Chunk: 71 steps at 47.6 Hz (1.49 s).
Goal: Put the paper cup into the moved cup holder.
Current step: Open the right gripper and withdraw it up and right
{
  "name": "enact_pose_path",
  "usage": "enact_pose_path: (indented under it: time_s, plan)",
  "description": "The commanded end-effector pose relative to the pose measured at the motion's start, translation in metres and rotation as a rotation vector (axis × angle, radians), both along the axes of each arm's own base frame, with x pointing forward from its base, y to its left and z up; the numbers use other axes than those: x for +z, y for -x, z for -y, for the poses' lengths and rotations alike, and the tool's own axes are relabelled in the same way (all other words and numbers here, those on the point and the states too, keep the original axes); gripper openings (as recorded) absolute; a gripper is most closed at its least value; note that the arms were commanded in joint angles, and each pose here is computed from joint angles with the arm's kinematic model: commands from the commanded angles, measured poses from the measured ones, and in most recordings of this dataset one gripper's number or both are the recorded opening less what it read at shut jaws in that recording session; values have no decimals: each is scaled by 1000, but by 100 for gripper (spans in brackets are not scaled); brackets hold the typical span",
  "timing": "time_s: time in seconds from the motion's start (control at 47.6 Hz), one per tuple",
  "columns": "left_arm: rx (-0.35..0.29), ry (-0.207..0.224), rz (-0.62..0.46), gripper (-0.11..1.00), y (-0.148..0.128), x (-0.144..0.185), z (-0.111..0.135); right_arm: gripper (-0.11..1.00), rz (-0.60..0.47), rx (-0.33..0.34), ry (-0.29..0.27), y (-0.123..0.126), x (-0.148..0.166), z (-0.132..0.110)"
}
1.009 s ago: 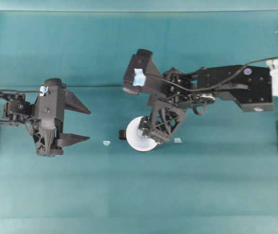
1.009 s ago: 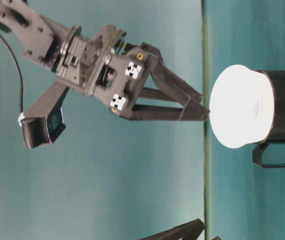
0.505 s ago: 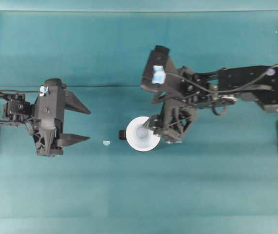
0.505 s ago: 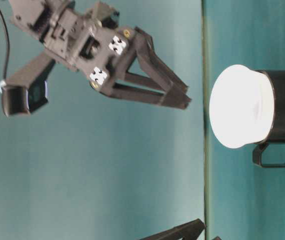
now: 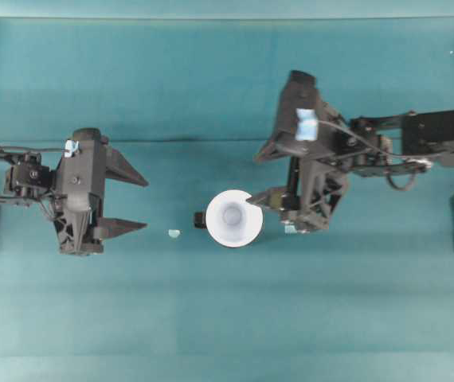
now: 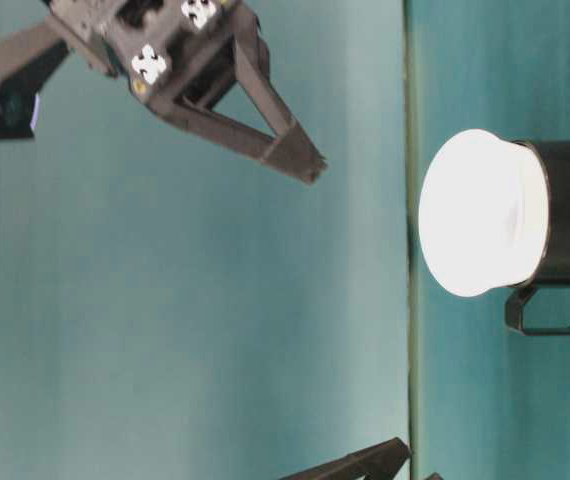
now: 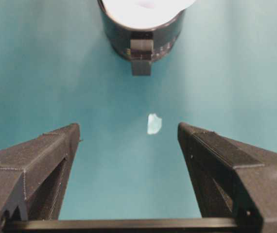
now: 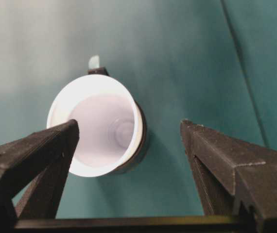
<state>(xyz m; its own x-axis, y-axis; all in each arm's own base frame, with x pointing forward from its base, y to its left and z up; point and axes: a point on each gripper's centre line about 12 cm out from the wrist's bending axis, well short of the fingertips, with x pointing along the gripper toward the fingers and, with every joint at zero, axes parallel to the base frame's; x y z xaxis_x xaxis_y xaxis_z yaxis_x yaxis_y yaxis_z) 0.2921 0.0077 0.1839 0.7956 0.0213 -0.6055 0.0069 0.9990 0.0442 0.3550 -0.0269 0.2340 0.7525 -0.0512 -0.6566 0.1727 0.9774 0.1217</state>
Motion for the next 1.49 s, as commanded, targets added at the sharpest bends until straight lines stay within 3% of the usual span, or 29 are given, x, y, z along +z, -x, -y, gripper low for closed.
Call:
enact_pose_path:
  time_s: [0.0,0.589,1.072,1.472]
  plan:
    - [-5,-3,21,83,-4,6,1,92,61,8,13,4,14,-1]
    - [-5,-3,47,83,-7,10,1,92,82,9,18,19,14,-2]
    - [-6,-5,58,83,-7,11,1,92,98,68,96,21,18,-2]
    - [-6,-5,57,83,-7,11,1,92,102,65,96,21,18,-1]
